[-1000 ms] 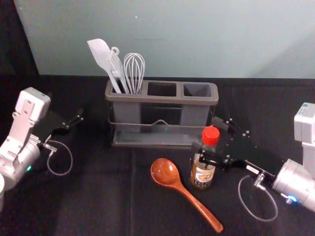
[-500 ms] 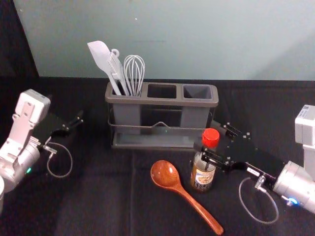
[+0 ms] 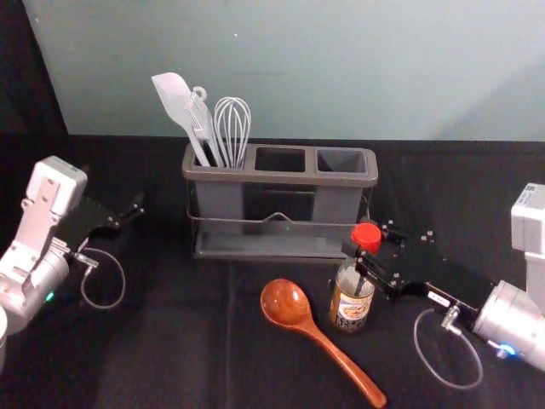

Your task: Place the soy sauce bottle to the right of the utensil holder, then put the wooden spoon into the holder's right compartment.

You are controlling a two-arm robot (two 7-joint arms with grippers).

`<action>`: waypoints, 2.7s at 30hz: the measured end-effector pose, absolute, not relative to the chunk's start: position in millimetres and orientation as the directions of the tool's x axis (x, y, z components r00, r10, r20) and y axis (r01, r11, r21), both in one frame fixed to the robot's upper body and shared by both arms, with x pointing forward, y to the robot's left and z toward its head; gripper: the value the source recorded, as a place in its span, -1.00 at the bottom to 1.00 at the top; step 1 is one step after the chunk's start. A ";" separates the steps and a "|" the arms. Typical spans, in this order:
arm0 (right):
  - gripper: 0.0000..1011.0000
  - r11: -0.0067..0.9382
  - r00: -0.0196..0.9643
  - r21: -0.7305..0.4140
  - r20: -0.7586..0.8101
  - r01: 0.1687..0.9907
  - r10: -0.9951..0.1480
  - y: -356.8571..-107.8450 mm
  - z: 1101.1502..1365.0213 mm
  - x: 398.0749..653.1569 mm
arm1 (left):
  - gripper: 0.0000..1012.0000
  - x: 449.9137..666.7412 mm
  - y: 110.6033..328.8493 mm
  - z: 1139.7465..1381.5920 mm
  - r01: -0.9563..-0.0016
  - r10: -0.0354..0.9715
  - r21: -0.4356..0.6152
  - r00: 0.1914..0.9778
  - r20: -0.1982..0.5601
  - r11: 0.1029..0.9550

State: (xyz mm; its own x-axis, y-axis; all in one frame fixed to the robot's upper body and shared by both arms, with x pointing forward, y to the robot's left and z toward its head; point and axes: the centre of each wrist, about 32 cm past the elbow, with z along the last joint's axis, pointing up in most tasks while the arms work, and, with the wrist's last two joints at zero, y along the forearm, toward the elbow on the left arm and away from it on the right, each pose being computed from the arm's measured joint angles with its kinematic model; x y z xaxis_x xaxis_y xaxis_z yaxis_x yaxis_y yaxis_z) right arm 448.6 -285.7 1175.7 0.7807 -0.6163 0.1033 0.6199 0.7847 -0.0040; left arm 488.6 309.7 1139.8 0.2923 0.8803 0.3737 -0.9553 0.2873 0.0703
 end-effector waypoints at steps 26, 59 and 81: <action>-0.23 0.713 0.693 0.092 0.178 0.695 -0.699 -350.0 1197.0 419.7 | 0.99 488.6 309.7 1139.8 -0.955 0.880 0.070 0.292 0.374 0.287; -0.23 0.644 0.630 0.054 0.163 0.763 -0.759 -334.4 1181.0 503.9 | 0.99 488.6 309.7 1139.8 -0.955 0.880 0.070 0.292 0.374 0.287; -0.23 0.636 0.629 0.027 0.122 0.771 -0.768 -325.3 1174.4 519.8 | 0.99 488.6 309.7 1139.8 -0.955 0.880 0.070 0.292 0.374 0.287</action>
State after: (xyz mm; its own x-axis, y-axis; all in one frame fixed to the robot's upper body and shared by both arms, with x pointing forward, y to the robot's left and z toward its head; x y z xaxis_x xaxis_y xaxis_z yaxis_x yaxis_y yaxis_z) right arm 519.8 -325.3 1174.4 0.6288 -0.7680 0.1217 0.7713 0.6359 0.0272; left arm 488.6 309.7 1139.8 0.2923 0.8803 0.3738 -0.9553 0.2873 0.0703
